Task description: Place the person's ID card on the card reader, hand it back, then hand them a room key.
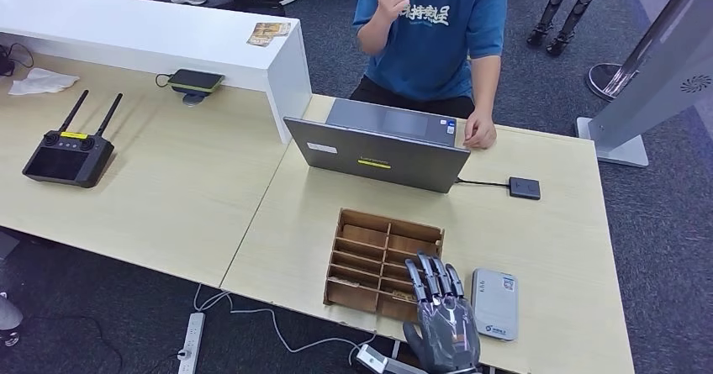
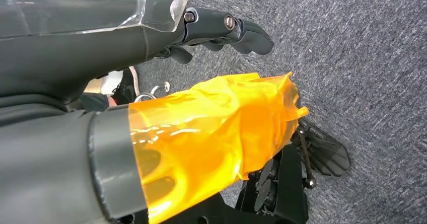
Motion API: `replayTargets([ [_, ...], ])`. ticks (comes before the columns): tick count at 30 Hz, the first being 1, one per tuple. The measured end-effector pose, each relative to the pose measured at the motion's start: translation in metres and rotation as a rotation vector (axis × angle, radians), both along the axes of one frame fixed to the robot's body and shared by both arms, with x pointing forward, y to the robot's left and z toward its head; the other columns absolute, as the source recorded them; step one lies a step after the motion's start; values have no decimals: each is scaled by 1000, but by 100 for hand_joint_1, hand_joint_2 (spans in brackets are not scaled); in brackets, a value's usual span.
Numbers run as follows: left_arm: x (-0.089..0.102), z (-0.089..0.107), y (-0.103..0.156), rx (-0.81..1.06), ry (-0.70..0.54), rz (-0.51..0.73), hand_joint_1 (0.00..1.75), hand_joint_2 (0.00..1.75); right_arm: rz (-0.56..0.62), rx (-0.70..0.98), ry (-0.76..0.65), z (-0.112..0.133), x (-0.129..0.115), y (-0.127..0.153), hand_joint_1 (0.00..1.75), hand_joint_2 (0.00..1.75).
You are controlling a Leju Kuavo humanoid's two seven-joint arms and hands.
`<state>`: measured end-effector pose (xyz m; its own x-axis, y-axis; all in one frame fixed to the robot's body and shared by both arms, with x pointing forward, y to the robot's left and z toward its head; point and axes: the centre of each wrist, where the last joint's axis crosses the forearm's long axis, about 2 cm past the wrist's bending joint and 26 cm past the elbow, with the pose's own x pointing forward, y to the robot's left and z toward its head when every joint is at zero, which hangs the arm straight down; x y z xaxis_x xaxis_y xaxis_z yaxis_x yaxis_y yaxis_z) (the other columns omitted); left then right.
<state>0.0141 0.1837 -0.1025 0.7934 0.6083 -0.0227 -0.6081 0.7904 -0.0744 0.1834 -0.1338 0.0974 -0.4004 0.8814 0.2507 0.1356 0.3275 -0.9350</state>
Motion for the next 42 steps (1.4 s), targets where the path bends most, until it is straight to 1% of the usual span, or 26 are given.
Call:
replayTargets([
  [9, 0, 0, 0, -5, 2, -3, 0, 0, 9, -42, 49, -4, 7, 2, 0, 175],
  [28, 0, 0, 0, -6, 3, 1, 0, 0, 7, -34, 59, -6, 7, 1, 0, 175],
  [29, 0, 0, 0, -6, 3, 1, 0, 0, 7, -32, 59, -6, 7, 1, 6, 175],
  [30, 0, 0, 0, -6, 3, 1, 0, 0, 7, -31, 59, -6, 7, 1, 32, 175],
  [31, 0, 0, 0, -6, 3, 1, 0, 0, 7, -31, 59, -6, 7, 1, 65, 175],
  [32, 0, 0, 0, -6, 3, 1, 0, 0, 7, -30, 59, -6, 7, 1, 103, 175],
  [33, 0, 0, 0, -6, 3, 1, 0, 0, 8, -29, 59, -6, 7, 1, 134, 175],
  [34, 0, 0, 0, -6, 3, 1, 0, 0, 9, -27, 60, -6, 7, 1, 149, 175],
  [35, 0, 0, 0, -6, 3, 1, 0, 0, 10, -23, 61, -5, 7, 1, 158, 175],
  [37, 0, 0, 0, -6, 3, 2, 0, 0, 13, -17, 62, -5, 7, 1, 166, 175],
  [42, 0, 0, 0, -6, 3, 1, 0, 0, 15, -11, 63, -5, 7, 1, 167, 175],
])
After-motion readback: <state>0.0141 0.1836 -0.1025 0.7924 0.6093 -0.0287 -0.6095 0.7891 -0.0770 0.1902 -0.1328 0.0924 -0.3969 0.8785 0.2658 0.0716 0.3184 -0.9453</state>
